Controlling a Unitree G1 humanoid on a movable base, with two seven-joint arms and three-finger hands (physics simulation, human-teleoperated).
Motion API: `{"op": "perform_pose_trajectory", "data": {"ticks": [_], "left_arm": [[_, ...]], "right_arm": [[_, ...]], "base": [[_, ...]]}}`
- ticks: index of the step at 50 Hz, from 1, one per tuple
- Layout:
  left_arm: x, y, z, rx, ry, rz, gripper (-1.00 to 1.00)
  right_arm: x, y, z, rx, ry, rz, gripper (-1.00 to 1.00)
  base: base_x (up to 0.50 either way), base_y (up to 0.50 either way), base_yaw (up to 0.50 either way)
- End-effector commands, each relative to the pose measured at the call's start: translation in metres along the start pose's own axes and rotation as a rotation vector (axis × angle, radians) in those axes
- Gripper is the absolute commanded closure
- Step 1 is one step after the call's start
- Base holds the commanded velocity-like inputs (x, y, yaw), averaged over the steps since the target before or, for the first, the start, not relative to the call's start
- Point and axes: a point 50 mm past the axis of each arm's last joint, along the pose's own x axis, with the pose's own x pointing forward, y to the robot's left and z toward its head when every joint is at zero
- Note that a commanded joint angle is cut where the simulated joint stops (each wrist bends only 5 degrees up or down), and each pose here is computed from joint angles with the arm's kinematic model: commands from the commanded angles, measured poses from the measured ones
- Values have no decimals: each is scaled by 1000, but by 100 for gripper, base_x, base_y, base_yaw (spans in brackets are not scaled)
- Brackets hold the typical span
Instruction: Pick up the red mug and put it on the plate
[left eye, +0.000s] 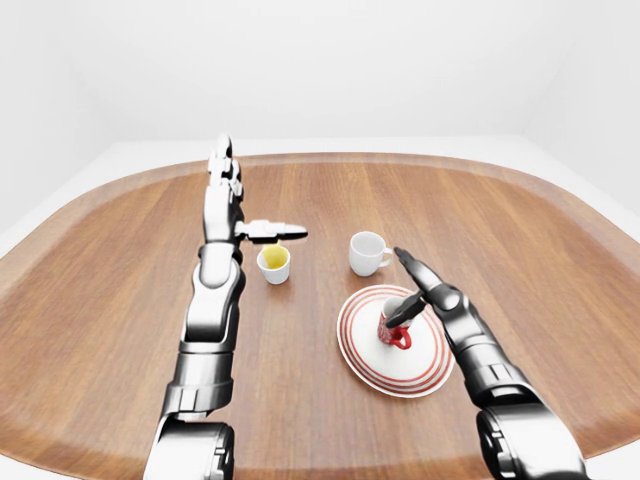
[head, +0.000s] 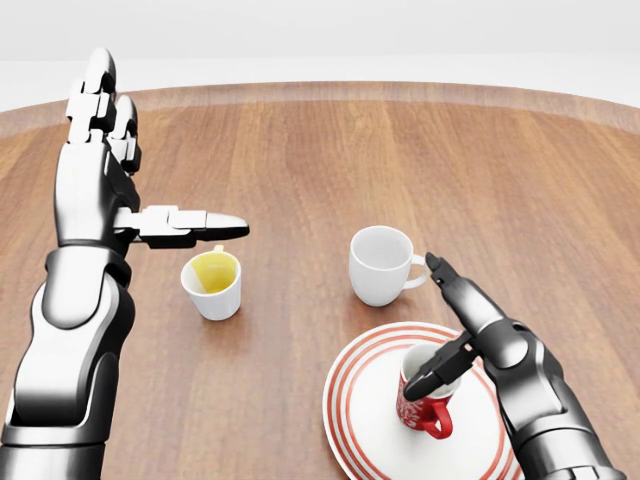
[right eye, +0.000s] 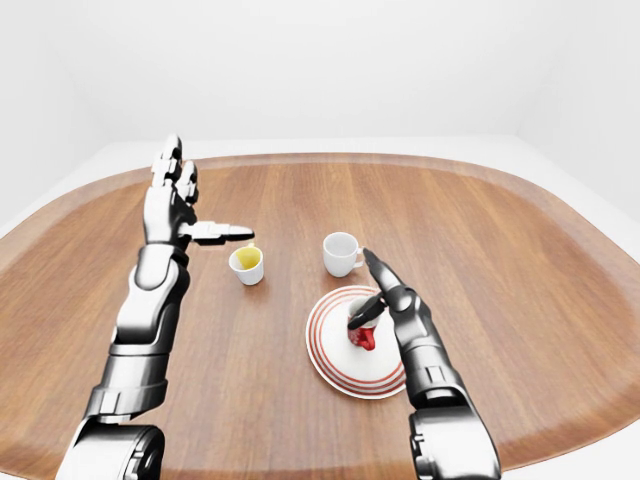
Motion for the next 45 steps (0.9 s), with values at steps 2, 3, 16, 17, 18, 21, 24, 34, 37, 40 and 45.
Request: {"op": "perform_pose_trajectory", "data": {"ticks": [2,3,16,17,18,21,24,34,37,40,45], "left_arm": [[2,-1,10,0,-40,-2,-100],[3,-1,12,0,-47,-2,-100],[6,-2,34,-3,-133,-6,-100],[6,-2,35,-3,-138,-7,-100],[7,-2,37,-3,-146,-7,-100],[8,-2,44,-6,-170,-6,-100],[8,-3,48,-6,-189,-10,-100],[9,-3,78,-7,-307,-12,-100],[8,-3,83,-7,-328,-13,-100],[8,-3,86,-6,-339,-14,-100],[8,-3,86,-5,-340,-14,-100]], "right_arm": [[-15,-25,38,-40,-182,-49,-100],[-18,-29,43,-47,-206,-54,-100],[-48,-63,91,-106,-422,-159,-100],[-49,-65,93,-108,-431,-166,-100],[-52,-68,96,-109,-447,-181,-100],[-65,-78,111,-110,-521,-233,-100],[-76,-87,124,-118,-585,-271,-100],[-120,-107,170,-214,-800,-368,-100],[-131,-110,179,-237,-845,-388,-100],[-140,-114,187,-257,-882,-406,-100],[-156,-119,198,-272,-953,-446,-100]], "base": [[0,0,0],[0,0,0],[0,0,0],[0,0,0],[0,0,0],[0,0,0],[0,0,0],[0,0,0],[0,0,0],[0,0,0],[0,0,0]]}}
